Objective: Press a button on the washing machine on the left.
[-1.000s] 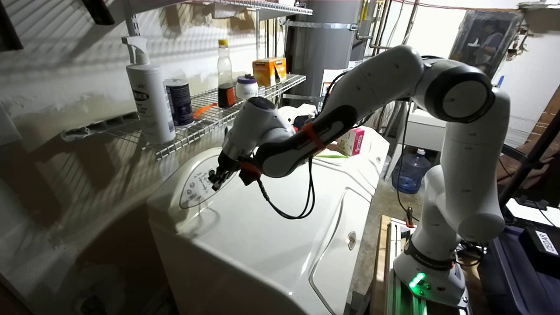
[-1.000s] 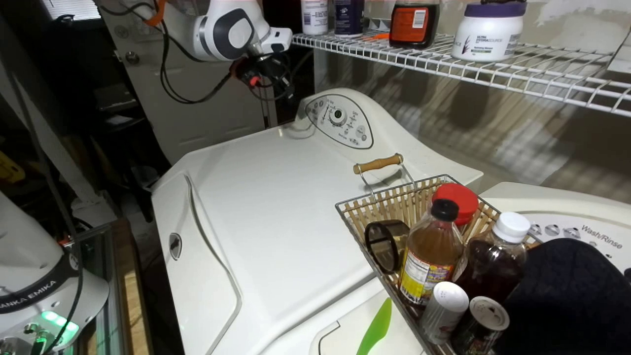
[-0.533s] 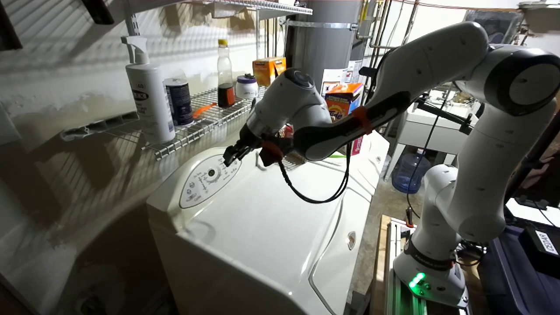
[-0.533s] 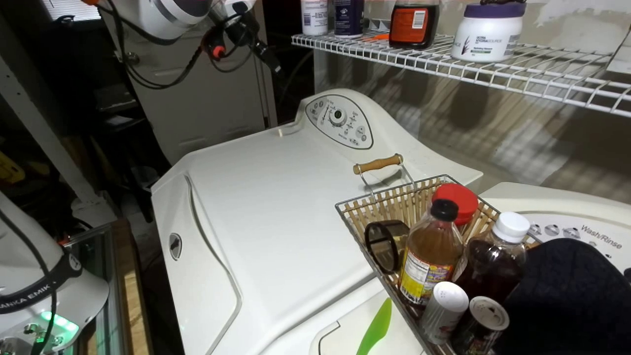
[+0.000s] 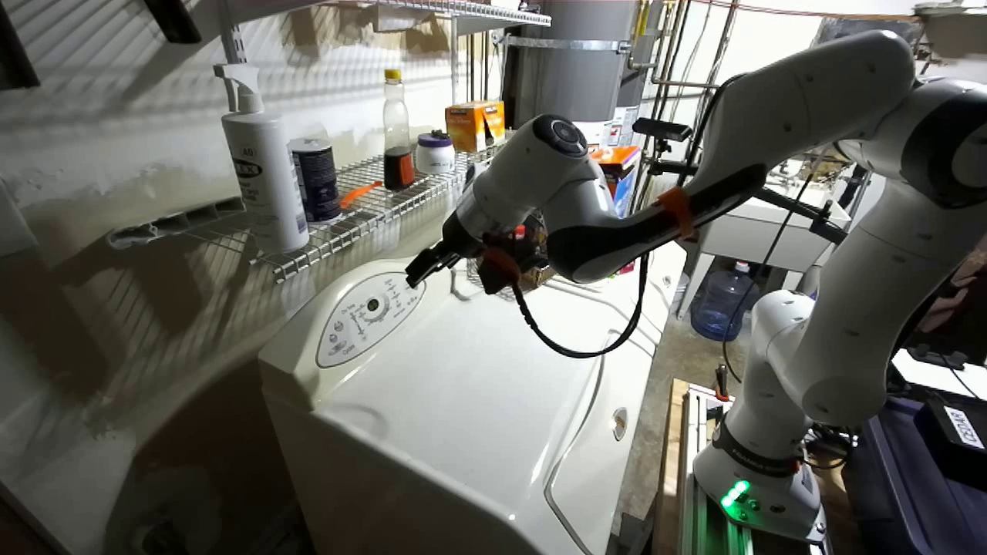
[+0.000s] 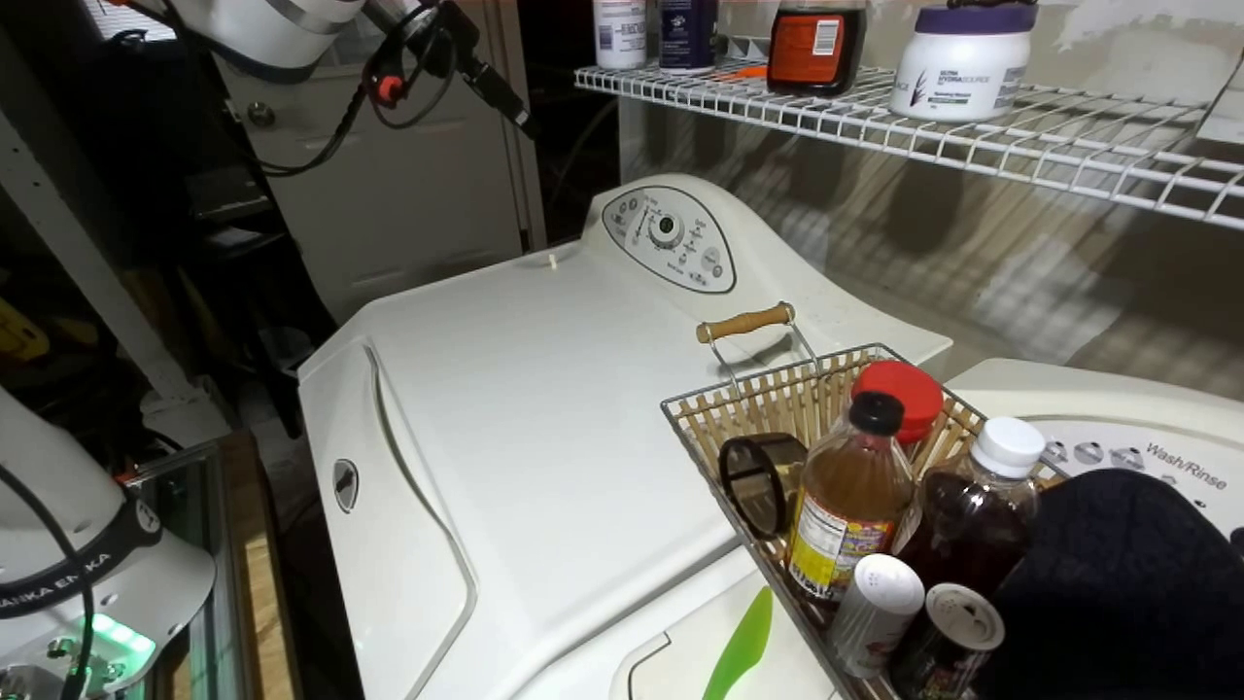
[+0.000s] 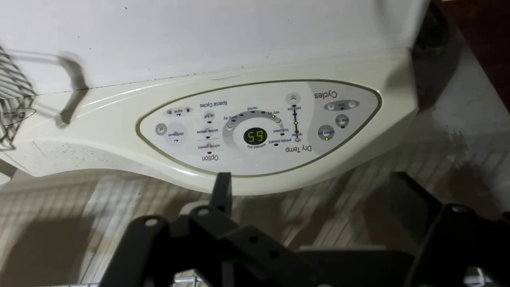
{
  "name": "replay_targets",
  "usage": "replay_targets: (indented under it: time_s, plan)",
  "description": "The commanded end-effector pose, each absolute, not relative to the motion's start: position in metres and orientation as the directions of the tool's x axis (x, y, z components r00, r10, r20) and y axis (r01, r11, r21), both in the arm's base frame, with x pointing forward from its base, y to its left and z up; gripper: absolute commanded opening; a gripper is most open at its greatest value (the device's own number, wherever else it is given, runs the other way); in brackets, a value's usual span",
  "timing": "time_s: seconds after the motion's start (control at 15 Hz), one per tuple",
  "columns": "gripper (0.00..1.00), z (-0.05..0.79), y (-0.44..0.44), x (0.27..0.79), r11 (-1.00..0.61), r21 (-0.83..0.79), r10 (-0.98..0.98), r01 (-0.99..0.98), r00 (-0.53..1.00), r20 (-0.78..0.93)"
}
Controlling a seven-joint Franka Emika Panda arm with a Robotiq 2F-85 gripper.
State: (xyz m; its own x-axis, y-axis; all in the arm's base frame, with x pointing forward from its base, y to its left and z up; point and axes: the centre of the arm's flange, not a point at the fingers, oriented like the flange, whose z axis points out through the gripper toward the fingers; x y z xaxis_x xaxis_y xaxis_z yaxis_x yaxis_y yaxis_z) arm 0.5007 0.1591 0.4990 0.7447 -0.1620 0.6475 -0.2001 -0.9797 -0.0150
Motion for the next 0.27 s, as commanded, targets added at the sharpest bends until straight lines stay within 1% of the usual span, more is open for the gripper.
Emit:
replay_targets:
  time_s: [0.0,0.2]
  plan:
    - [1.00,0.4982,0.1584,0.5001,-0.979,-0.014,-0.162,-0.201,0.745,0.646]
    - [1.00,0.4976,0.1565,0.5004,-0.979,-0.013,-0.165,-0.205,0.746,0.646]
